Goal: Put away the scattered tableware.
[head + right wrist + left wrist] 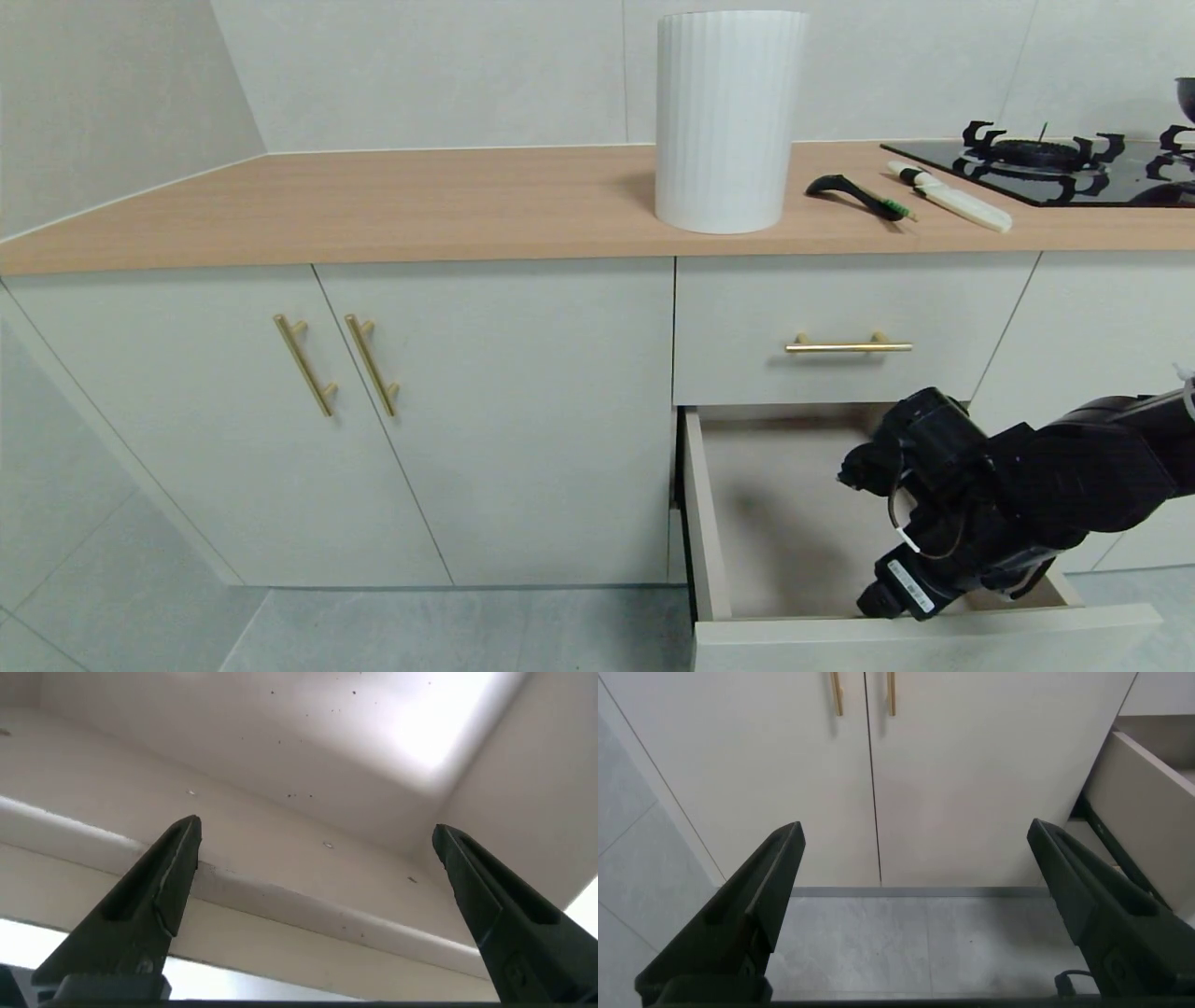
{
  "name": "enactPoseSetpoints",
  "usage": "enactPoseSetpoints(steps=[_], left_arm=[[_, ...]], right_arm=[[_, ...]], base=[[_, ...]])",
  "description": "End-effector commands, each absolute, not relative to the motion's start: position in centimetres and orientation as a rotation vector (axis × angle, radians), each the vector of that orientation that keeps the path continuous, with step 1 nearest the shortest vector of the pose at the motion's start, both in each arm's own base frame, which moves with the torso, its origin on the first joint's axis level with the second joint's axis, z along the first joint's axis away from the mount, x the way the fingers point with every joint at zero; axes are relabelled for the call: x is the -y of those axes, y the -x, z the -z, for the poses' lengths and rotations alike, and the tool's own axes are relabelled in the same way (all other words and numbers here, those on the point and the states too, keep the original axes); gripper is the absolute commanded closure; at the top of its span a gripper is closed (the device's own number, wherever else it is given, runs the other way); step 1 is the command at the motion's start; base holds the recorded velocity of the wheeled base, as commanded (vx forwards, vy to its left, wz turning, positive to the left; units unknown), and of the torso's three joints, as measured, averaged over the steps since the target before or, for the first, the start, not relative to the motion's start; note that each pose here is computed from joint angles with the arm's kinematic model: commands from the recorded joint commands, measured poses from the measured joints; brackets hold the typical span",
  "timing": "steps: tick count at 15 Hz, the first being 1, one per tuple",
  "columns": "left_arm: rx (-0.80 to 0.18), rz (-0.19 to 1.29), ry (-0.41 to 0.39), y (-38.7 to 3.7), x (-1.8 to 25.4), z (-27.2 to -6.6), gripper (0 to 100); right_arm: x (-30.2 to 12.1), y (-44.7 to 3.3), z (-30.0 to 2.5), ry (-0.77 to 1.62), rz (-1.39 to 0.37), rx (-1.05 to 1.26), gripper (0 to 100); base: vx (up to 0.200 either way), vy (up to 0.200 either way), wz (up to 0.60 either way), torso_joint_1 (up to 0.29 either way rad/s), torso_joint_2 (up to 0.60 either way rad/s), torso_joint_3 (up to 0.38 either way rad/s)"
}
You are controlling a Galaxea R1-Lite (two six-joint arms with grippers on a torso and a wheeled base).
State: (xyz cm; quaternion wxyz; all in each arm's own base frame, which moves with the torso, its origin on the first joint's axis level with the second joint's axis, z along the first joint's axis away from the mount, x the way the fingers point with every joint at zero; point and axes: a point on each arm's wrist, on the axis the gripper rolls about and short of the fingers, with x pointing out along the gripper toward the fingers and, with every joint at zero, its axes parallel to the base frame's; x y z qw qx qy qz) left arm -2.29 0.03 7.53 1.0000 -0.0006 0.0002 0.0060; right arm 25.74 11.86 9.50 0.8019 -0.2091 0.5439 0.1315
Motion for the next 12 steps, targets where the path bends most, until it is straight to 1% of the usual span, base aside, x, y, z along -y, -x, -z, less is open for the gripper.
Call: enactPoseSetpoints(steps=[1,7,10,12], left_arm=[[-0.002,-0.012,0.002,2.3,0.0,-7.5,0],[-0.002,-0.012,0.002,2.3,0.0,-7.5,0],[-0.002,-0.012,0.002,2.3,0.0,-7.5,0],[-0.002,-0.012,0.002,2.3,0.0,-7.5,0]], right_arm=[[-12.0,-25.0,-9.4,0.487,-0.307,-1.205,0],[-12.7,-22.6,-8.8,0.626,-0.38,-1.343,0],[-12.8,-22.8,-9.0,0.621,-0.373,-1.324,0],[-13.1,-24.0,-9.6,0.568,-0.344,-1.259,0]], base=[[0.0,0.0,0.0,0.0,0.0,0.0],[0.0,0.0,0.0,0.0,0.0,0.0],[0.0,0.0,0.0,0.0,0.0,0.0],[0.0,0.0,0.0,0.0,0.0,0.0]])
